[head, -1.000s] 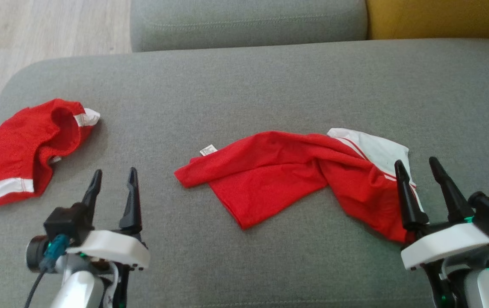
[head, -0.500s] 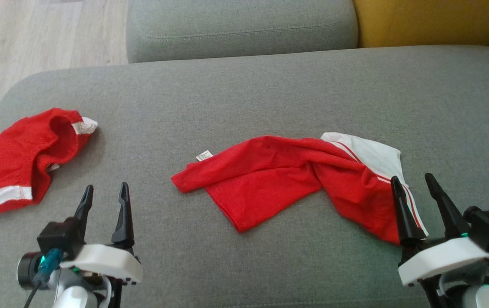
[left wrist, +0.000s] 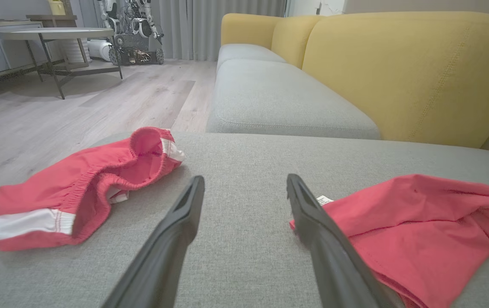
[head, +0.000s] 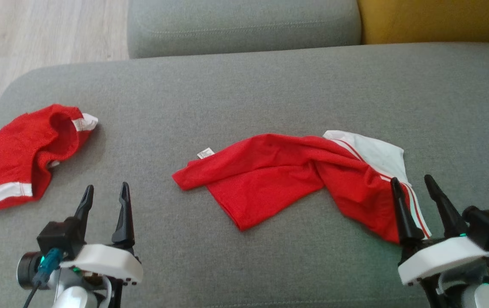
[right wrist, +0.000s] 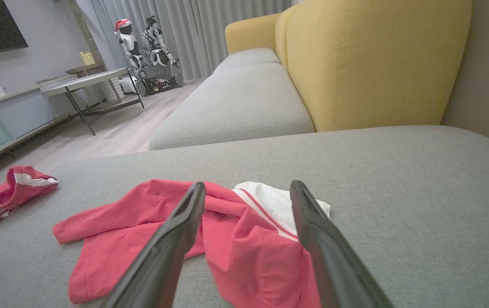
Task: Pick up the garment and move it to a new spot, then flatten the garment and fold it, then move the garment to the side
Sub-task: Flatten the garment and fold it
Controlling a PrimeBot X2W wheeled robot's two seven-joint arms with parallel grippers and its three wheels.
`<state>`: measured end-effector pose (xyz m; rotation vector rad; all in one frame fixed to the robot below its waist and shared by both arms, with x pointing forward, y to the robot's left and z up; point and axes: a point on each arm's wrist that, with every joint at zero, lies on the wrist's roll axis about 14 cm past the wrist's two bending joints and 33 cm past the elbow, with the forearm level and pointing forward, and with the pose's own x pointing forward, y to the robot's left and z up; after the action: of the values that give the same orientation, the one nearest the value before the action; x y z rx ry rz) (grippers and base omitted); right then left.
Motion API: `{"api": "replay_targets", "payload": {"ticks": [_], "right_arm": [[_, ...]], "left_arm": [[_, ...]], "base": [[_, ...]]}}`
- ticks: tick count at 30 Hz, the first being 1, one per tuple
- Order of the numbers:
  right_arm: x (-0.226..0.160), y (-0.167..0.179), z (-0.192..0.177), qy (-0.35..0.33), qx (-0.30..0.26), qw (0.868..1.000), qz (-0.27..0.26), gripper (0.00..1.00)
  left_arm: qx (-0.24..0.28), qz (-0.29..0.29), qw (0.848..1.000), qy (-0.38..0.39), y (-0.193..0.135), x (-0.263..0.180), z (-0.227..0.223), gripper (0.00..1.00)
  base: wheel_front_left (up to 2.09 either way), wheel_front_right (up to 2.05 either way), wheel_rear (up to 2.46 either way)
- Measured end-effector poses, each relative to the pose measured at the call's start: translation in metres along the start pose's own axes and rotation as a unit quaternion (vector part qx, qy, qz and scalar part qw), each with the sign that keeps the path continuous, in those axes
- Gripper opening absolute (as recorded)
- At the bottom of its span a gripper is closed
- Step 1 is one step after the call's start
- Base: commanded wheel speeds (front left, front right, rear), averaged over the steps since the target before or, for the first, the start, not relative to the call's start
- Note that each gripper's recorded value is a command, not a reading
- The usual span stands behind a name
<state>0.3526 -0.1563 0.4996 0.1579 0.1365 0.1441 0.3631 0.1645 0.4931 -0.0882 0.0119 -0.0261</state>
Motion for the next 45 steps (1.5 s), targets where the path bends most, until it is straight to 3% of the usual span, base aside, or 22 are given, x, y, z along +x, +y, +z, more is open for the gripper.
{"api": "replay_targets", "payload": {"ticks": [9, 16, 24, 28, 29, 31, 40, 45], "right_arm": [[0.048, -0.052, -0.007, 0.029, -0.024, 0.998, -0.040, 1.00], [0.095, -0.079, -0.034, 0.099, -0.047, 0.993, -0.045, 1.00], [0.108, -0.089, -0.101, 0.237, -0.045, 0.969, -0.045, 1.00], [0.109, -0.089, -0.116, 0.267, -0.021, 0.962, -0.051, 1.00], [0.111, -0.089, -0.116, 0.270, -0.015, 0.961, -0.051, 0.94], [0.112, -0.089, -0.115, 0.275, -0.015, 0.960, -0.050, 0.00], [0.116, -0.089, -0.104, 0.255, -0.009, 0.966, -0.043, 0.00], [0.149, -0.095, -0.046, 0.171, -0.031, 0.984, -0.041, 0.00]], "left_arm": [[-0.003, -0.010, 1.000, 0.005, -0.005, 0.019, -0.004, 1.00], [-0.006, -0.014, 1.000, 0.010, -0.007, 0.037, -0.011, 1.00], [-0.008, -0.013, 1.000, 0.021, -0.006, 0.045, -0.022, 1.00], [-0.009, -0.011, 1.000, 0.023, -0.004, 0.047, -0.023, 1.00], [-0.009, -0.011, 1.000, 0.022, -0.004, 0.048, -0.023, 1.00], [-0.007, -0.011, 1.000, 0.022, -0.005, 0.047, -0.023, 1.00], [-0.008, -0.011, 1.000, 0.014, -0.006, 0.048, -0.018, 1.00], [-0.010, -0.008, 1.000, 0.010, -0.004, 0.049, -0.016, 1.00]], "base": [[0.00, 0.00, 0.00], [0.00, 0.00, 0.00], [0.00, 0.00, 0.00], [0.00, 0.00, 0.00], [0.00, 0.00, 0.00], [0.00, 0.00, 0.00], [0.00, 0.00, 0.00], [0.00, 0.00, 0.00]]}}
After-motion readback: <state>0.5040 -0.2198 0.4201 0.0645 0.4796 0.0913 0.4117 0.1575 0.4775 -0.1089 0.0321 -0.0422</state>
